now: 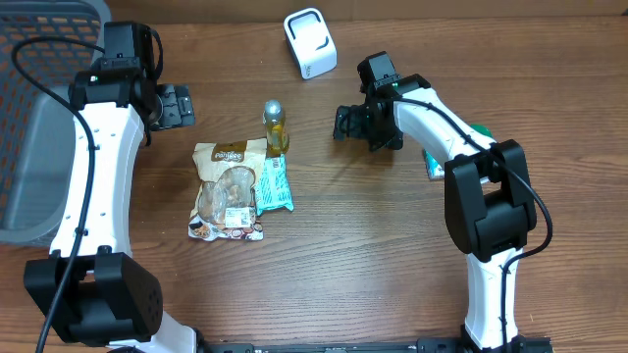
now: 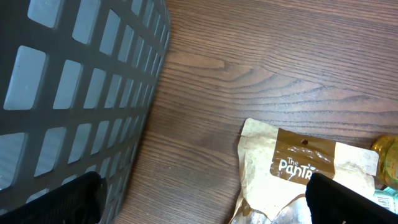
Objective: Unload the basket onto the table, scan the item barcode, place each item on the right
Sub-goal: 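Move the right gripper left over the yellow-capped bottle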
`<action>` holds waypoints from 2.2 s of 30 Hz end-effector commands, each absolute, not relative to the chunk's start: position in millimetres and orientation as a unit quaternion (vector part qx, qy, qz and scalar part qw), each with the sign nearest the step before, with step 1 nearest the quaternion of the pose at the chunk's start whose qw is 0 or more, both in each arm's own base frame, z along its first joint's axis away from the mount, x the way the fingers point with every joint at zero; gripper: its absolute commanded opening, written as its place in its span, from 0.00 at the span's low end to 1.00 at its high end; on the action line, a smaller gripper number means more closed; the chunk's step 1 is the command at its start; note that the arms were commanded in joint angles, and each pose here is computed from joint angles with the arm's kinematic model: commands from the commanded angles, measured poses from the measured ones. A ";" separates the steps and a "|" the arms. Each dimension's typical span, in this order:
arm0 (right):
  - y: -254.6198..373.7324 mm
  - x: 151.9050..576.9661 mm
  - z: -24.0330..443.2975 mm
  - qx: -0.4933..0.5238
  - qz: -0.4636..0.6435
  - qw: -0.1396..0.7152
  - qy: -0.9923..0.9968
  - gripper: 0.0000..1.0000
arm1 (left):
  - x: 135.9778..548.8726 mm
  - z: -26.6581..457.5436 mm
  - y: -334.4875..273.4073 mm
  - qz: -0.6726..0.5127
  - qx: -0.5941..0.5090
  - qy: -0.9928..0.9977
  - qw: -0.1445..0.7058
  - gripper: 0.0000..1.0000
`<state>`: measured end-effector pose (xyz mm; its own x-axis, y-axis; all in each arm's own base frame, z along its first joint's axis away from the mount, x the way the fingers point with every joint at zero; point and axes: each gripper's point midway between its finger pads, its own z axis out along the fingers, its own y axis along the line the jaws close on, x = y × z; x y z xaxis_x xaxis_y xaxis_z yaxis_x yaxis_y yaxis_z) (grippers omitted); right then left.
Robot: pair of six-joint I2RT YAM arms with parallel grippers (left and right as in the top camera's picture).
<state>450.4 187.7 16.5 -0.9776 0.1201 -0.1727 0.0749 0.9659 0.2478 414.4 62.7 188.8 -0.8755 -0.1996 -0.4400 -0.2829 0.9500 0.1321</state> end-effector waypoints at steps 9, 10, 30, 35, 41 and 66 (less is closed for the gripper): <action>188.0 449.6 11.2 0.050 0.122 0.091 0.987 1.00 | 417.0 201.2 66.7 0.098 -0.124 0.960 0.231 0.99; 187.8 447.0 10.7 0.049 0.121 0.086 0.988 1.00 | 417.0 201.2 66.7 0.098 -0.124 0.960 0.231 1.00; 182.2 379.1 6.6 0.061 0.116 -0.060 0.990 1.00 | 417.0 201.2 66.7 0.098 -0.124 0.960 0.231 0.99; 180.5 375.6 19.5 0.060 0.114 -0.059 0.990 1.00 | 417.0 201.2 66.7 0.098 -0.124 0.960 0.231 0.99; 190.8 379.3 72.6 0.042 0.139 -0.003 0.989 1.00 | 417.0 201.2 66.7 0.098 -0.124 0.960 0.231 1.00; 255.1 360.7 170.8 -0.064 0.156 0.154 0.974 1.00 | 417.0 201.2 66.7 0.098 -0.124 0.960 0.231 1.00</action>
